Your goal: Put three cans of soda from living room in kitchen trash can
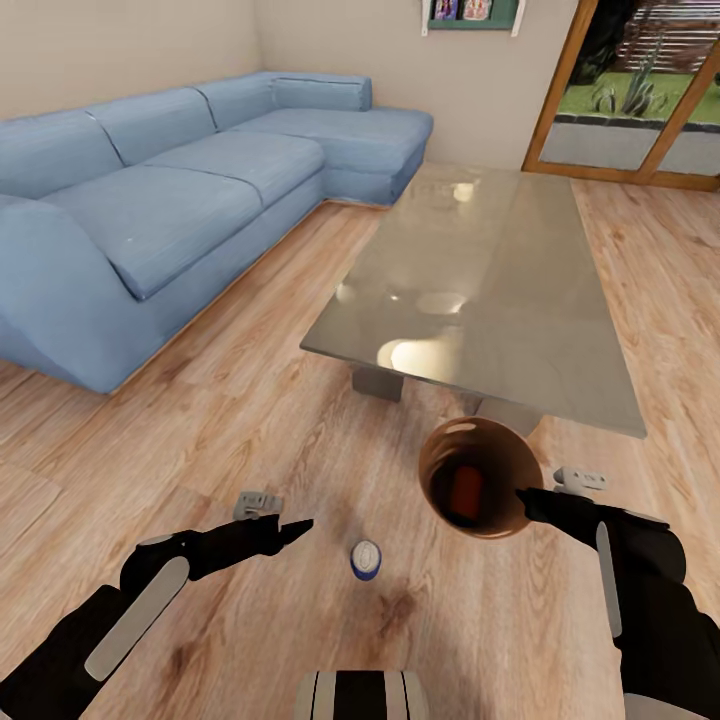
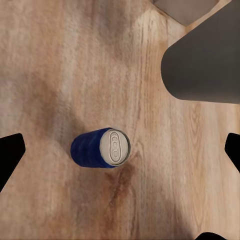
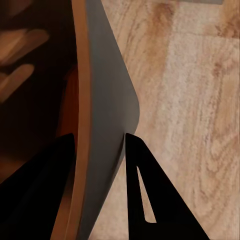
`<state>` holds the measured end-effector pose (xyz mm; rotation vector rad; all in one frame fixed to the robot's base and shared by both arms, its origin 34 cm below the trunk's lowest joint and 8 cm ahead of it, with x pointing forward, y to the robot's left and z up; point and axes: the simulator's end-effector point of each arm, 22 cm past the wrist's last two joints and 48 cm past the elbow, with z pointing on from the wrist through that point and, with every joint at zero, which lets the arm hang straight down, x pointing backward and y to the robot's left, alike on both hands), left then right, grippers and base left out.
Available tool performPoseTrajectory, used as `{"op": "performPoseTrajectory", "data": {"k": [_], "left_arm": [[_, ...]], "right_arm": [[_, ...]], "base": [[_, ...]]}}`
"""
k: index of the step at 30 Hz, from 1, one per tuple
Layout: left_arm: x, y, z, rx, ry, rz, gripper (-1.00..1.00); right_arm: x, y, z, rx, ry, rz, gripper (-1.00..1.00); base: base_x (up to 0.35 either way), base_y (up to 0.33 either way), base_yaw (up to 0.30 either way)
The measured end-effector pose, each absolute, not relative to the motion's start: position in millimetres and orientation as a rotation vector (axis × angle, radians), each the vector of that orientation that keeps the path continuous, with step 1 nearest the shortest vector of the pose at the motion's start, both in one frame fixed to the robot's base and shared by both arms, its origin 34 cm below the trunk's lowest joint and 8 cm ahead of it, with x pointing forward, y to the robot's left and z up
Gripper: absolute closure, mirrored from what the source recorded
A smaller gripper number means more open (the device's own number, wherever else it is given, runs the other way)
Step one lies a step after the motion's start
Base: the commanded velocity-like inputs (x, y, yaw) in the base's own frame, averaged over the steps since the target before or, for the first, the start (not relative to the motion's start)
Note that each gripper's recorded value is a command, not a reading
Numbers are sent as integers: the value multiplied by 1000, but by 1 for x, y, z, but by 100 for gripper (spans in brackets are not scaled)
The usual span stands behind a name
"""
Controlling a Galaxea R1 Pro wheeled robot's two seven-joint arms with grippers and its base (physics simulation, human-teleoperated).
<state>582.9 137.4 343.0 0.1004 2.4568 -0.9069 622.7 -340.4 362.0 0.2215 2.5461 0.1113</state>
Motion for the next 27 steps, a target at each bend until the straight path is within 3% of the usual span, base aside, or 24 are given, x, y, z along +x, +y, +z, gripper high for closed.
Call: {"op": "performPoseTrajectory", "data": {"k": [27], "left_arm": [[583,137,342,97,2458,-906,-100]], "right_arm": [[624,-343,362,213,2540,96,100]], "base": [[2,2,0]]}}
